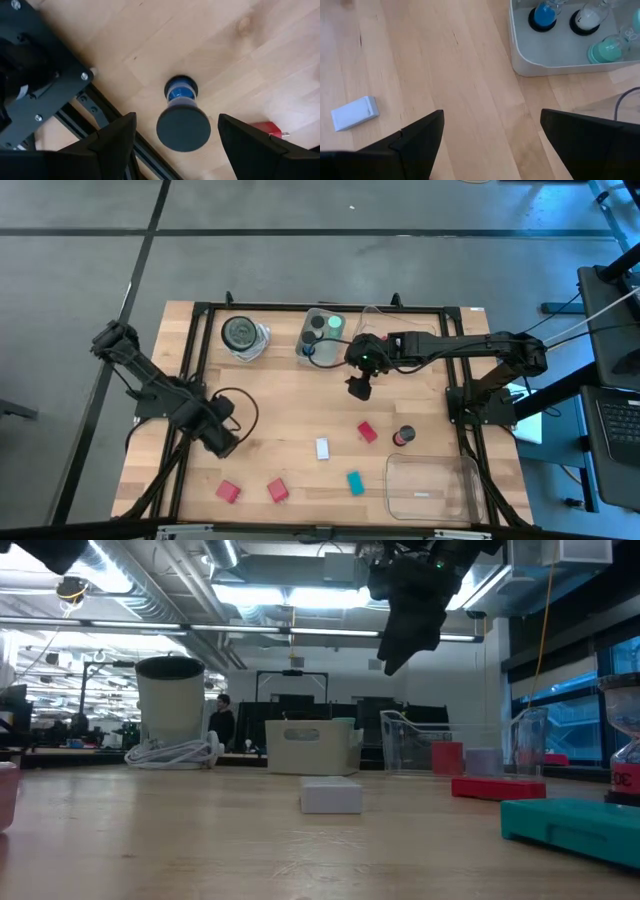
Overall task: Pick & Place Office items
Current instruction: Put the blue hourglass into the gray bin
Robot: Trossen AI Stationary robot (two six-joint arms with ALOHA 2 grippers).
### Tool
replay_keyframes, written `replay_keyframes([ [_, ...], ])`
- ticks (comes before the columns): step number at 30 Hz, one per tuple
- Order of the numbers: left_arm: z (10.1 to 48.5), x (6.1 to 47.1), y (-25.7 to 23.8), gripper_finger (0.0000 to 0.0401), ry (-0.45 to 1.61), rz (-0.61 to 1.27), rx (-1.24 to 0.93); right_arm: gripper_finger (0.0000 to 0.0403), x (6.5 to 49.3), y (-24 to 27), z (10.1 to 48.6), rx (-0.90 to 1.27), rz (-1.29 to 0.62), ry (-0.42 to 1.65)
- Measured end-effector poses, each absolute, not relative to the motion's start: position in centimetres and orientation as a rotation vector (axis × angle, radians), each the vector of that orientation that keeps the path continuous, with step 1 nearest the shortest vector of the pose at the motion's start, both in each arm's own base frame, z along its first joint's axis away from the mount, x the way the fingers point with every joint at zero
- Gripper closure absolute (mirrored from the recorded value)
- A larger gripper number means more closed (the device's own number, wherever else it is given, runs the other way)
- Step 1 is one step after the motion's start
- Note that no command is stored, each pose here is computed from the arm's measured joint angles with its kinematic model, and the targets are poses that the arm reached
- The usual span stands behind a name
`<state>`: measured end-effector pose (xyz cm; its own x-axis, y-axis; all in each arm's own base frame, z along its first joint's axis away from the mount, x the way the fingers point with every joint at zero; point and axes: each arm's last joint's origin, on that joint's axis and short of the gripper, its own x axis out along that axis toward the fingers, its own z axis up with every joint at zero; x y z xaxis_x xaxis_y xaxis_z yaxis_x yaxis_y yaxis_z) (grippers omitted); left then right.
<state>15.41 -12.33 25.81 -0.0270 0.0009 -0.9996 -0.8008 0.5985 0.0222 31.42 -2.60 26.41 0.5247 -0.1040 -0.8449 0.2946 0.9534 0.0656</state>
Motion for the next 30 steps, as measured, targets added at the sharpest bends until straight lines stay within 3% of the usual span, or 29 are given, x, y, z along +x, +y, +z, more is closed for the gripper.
replay_keyframes([
  [15,25.7,14.0,-14.9,0.0122,1.333,0.766,-0.775,0.0069,31.4,-2.6,26.4,0.251,-0.262,0.987],
  [30,23.5,14.6,-16.6,0.0122,1.363,0.822,-0.655,0.0069,31.4,-2.6,26.4,0.253,-0.263,0.984],
])
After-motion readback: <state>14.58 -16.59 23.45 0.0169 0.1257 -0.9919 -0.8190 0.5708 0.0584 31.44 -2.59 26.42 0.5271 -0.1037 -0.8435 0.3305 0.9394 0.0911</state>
